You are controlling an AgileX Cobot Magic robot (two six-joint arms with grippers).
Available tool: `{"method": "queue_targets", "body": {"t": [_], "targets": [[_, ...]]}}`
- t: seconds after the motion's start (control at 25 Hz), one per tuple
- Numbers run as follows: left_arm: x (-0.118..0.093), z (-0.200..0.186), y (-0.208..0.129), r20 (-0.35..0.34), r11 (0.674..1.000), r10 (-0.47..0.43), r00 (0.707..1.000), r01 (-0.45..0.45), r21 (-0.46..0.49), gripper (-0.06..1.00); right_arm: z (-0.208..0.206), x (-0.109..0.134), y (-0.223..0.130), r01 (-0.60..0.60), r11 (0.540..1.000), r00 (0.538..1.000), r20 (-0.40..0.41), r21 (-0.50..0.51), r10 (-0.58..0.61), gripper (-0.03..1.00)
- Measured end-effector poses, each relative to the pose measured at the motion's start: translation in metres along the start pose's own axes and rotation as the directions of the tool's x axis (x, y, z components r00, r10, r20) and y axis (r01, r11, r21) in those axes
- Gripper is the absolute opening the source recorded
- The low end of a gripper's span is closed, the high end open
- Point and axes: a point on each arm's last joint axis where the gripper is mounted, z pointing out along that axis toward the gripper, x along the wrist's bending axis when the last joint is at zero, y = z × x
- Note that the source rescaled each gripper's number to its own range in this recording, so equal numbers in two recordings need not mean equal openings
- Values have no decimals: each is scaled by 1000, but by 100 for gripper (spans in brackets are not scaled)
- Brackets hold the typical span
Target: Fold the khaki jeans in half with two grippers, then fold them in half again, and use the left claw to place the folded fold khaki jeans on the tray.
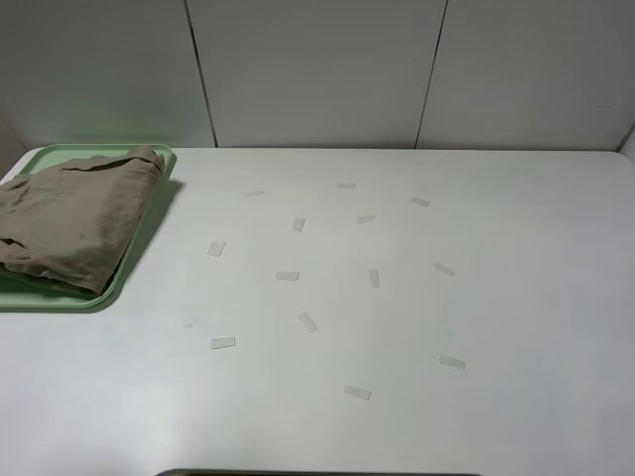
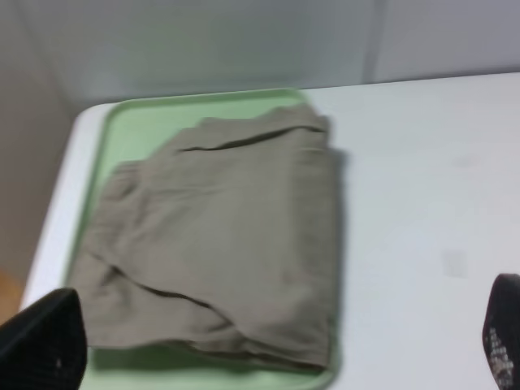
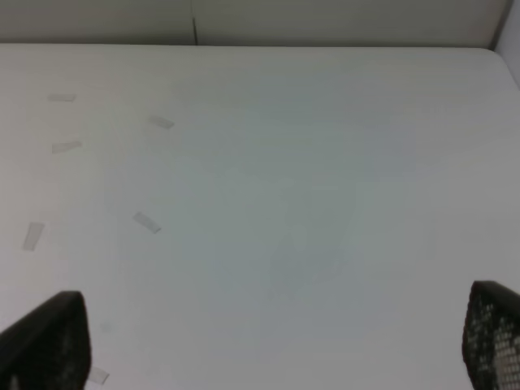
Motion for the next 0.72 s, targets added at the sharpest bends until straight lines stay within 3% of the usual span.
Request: {"method": "queue_targets", "body": {"t": [0.44, 0.72], "targets": [[-16, -31, -54, 40, 998, -58, 998, 57, 25, 98, 0, 0, 0, 0, 1000, 1000, 0, 0, 0, 100], [-13, -46, -81, -49, 994, -75, 996, 79, 82, 98, 0, 0, 0, 0, 1000, 1000, 0, 0, 0, 100]]}}
